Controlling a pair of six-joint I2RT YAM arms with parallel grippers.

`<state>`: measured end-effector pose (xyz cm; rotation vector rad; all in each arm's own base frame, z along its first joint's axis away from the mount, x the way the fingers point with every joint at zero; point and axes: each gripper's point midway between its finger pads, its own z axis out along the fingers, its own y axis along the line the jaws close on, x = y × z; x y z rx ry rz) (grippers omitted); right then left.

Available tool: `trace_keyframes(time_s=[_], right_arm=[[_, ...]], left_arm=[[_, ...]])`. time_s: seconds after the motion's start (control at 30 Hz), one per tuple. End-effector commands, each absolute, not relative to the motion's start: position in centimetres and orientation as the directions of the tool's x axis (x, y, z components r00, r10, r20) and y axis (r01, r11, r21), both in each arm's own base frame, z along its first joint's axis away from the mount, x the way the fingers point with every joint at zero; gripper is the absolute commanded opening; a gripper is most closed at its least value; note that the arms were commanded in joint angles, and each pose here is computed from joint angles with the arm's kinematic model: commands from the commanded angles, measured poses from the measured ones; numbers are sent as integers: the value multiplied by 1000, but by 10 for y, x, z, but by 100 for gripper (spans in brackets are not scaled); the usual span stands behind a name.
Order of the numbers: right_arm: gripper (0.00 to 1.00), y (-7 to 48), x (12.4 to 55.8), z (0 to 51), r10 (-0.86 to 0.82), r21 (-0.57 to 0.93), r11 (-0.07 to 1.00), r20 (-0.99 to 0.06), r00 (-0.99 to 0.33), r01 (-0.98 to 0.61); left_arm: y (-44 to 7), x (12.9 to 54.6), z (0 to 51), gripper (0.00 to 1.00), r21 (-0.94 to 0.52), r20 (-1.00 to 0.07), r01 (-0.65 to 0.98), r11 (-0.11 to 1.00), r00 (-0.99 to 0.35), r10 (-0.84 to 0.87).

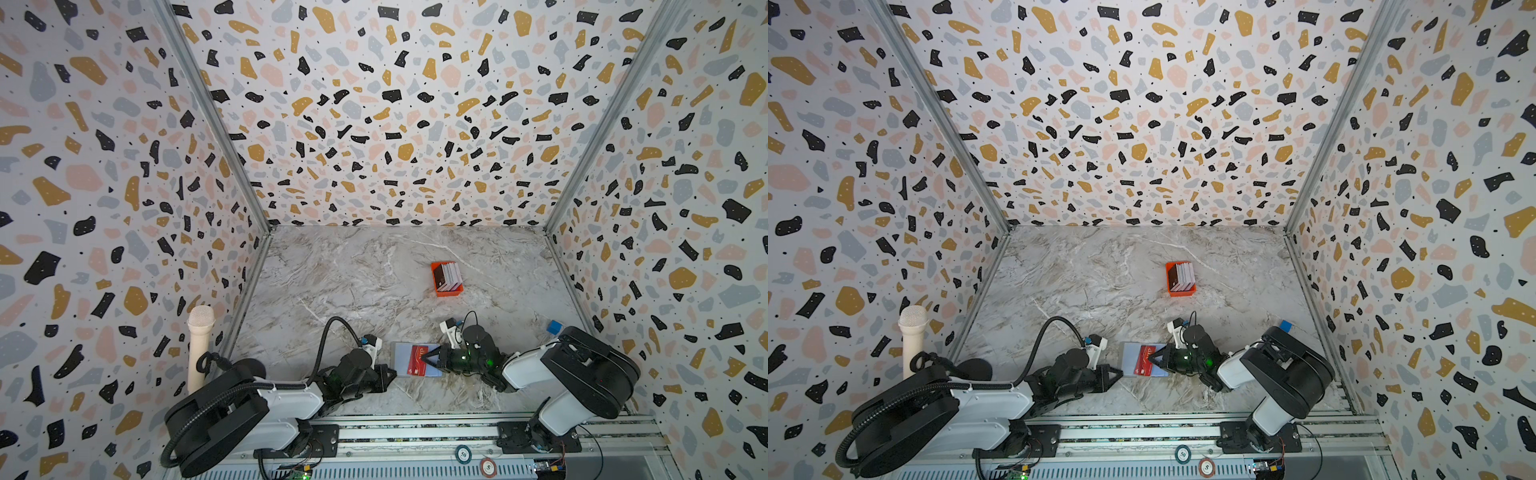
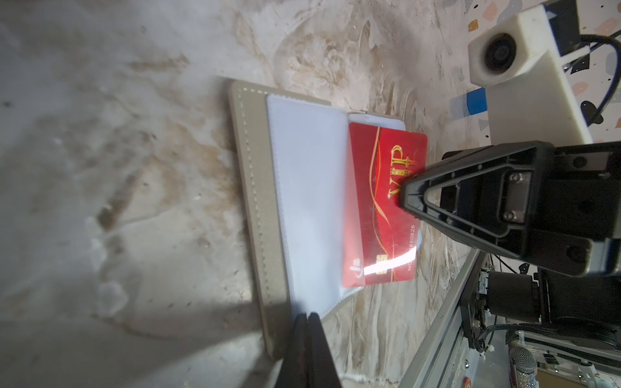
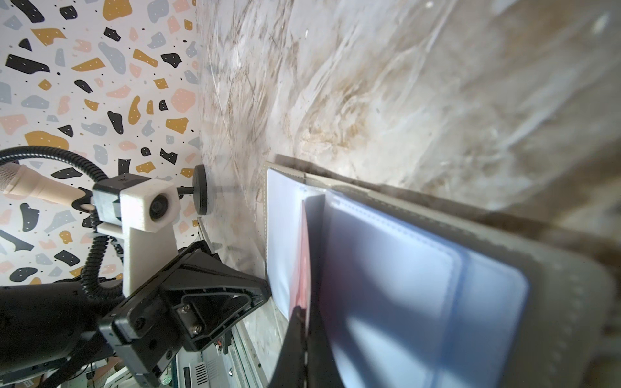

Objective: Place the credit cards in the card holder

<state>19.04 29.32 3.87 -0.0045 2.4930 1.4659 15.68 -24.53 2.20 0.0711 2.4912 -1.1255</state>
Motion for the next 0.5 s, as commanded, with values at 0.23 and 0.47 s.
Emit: trace_keyframes(time_s=[0.23, 0.47], right_arm=[[0, 303, 184, 31, 32, 857, 495, -182, -983, -142], [0, 305, 185, 31, 1, 846, 504, -201, -980, -173]], left_arm=[[-235, 168, 23, 0, -688, -408, 209, 695, -903, -132], [-229, 176, 28, 0, -655, -446, 226, 721, -886, -127]])
